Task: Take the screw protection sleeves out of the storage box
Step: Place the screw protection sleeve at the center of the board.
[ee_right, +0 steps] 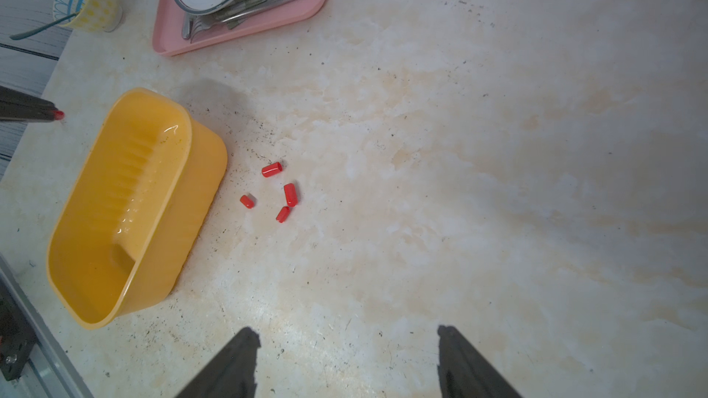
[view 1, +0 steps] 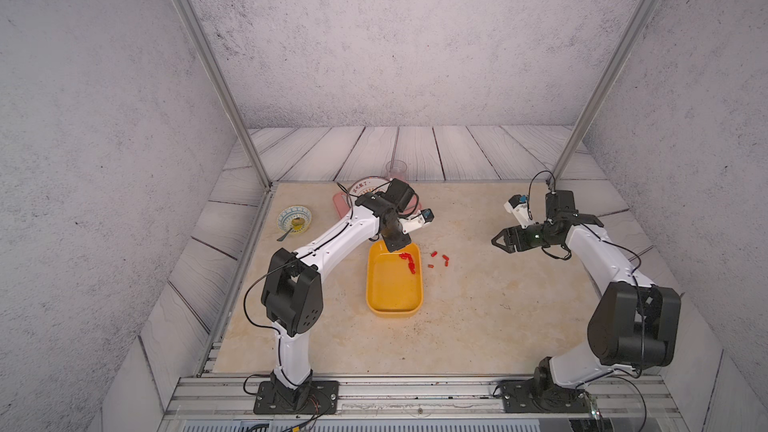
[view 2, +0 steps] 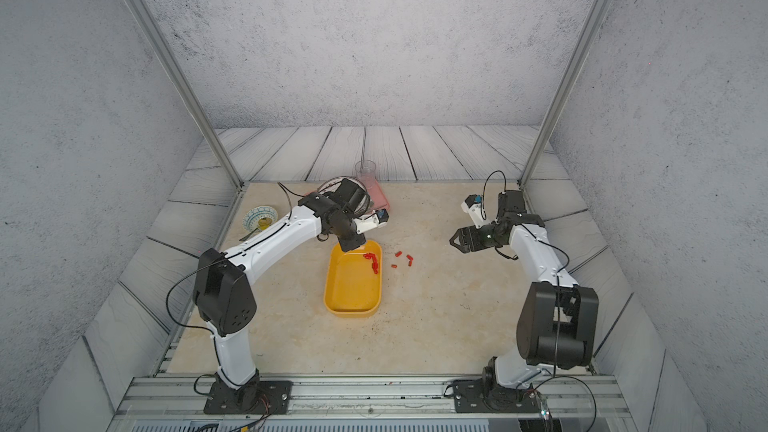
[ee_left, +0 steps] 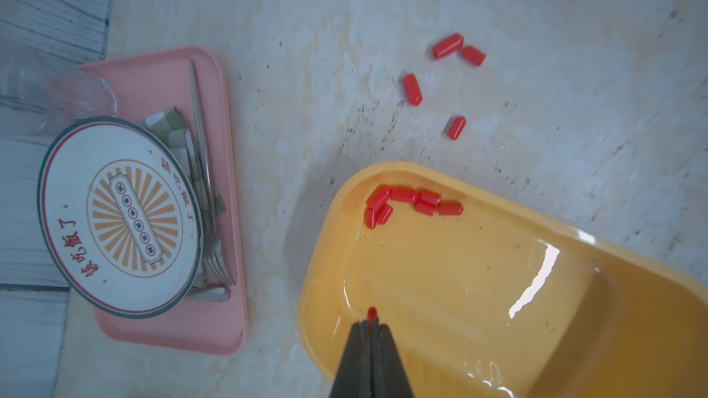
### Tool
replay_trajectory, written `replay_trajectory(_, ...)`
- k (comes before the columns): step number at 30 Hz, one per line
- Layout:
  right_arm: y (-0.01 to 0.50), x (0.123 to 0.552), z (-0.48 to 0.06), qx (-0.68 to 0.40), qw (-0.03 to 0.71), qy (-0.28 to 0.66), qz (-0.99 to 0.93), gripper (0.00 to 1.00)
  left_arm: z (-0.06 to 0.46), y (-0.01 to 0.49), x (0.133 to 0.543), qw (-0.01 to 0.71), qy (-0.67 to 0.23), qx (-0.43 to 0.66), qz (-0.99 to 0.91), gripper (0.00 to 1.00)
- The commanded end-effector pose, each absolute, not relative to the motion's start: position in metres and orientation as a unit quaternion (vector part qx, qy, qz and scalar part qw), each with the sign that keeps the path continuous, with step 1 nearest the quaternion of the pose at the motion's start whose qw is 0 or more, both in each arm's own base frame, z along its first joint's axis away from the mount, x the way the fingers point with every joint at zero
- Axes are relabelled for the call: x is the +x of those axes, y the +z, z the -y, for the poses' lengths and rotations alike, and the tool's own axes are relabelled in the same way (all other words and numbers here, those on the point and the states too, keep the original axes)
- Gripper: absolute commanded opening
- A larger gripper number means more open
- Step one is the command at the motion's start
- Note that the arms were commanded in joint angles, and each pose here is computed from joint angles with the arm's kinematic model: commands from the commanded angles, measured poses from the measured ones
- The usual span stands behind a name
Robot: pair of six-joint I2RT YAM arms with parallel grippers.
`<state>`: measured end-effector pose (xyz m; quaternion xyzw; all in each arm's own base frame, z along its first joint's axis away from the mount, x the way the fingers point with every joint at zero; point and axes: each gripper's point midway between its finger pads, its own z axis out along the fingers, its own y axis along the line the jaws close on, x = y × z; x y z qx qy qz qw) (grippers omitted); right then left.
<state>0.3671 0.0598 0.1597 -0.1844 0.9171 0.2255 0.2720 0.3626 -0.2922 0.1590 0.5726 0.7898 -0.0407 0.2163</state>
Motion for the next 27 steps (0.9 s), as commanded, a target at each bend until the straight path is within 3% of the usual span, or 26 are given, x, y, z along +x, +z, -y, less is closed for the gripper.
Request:
replay_trajectory(1, 0.167, 0.367, -0.054, -0.179, 0.278, 0.207, -0.921, 0.76, 0.325, 0.139, 0.336, 0.166, -0.116, 0.559, -0.804, 0.00)
replay_trajectory(17, 0.168, 0.377, -0.021, -0.138, 0.287, 0.115, -0.941, 0.76, 0.406, 0.058, 0.351, 0.140, -0.070, 0.592, -0.791, 0.01)
replay_trajectory(27, 0.171, 0.377, -0.022, -0.140, 0.290, 0.118, -0.939, 0.76, 0.411, 0.040, 0.361, 0.138, -0.052, 0.600, -0.786, 0.16)
